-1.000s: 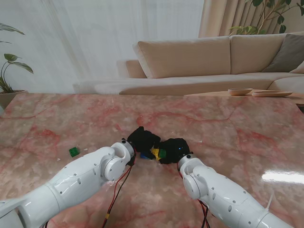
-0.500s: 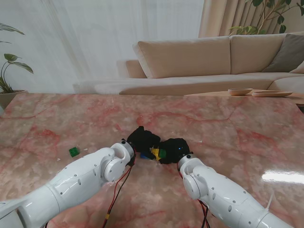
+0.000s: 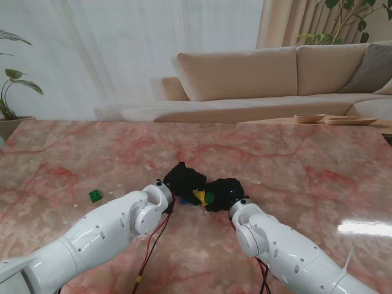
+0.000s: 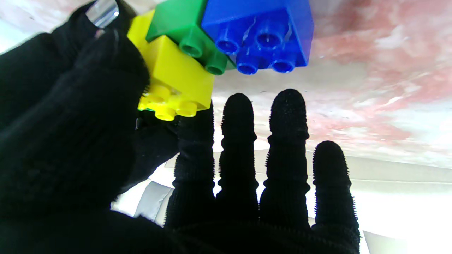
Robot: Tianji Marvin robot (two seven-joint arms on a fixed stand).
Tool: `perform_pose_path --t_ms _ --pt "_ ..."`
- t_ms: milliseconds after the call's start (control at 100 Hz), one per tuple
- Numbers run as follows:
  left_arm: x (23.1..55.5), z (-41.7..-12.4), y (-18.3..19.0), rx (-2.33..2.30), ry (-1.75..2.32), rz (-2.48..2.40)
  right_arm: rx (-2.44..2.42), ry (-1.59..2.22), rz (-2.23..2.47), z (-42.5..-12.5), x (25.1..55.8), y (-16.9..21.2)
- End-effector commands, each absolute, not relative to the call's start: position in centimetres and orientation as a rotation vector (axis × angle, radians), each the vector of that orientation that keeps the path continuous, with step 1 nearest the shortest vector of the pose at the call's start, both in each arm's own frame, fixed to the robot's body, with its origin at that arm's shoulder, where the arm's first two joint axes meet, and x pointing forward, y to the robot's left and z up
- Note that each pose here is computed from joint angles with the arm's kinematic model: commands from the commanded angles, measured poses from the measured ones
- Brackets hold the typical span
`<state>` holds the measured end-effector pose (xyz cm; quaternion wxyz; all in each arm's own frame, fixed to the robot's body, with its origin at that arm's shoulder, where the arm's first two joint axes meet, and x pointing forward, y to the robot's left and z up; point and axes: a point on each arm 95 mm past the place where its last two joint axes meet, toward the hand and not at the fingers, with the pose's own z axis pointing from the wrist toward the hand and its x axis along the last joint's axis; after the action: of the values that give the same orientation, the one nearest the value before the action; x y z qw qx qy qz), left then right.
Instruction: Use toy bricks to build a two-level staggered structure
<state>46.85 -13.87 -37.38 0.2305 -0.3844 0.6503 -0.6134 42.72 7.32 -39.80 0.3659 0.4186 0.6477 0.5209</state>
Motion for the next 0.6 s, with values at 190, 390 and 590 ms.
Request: perform_pose_path --t_ms 190,390,590 --pt "46.91 -37.42 -14.06 -1.053 1.784 -1.688 1.118 1.748 1.280 -42.53 41.03 6.86" --pt "46.95 -37.43 -14.06 -1.051 1.778 -1.690 1.120 1.751 1.280 -42.53 41.01 6.86" --pt "46.96 -37.44 -14.11 -1.049 1.773 -1.713 1.122 1.751 1.279 -42.54 40.98 6.88"
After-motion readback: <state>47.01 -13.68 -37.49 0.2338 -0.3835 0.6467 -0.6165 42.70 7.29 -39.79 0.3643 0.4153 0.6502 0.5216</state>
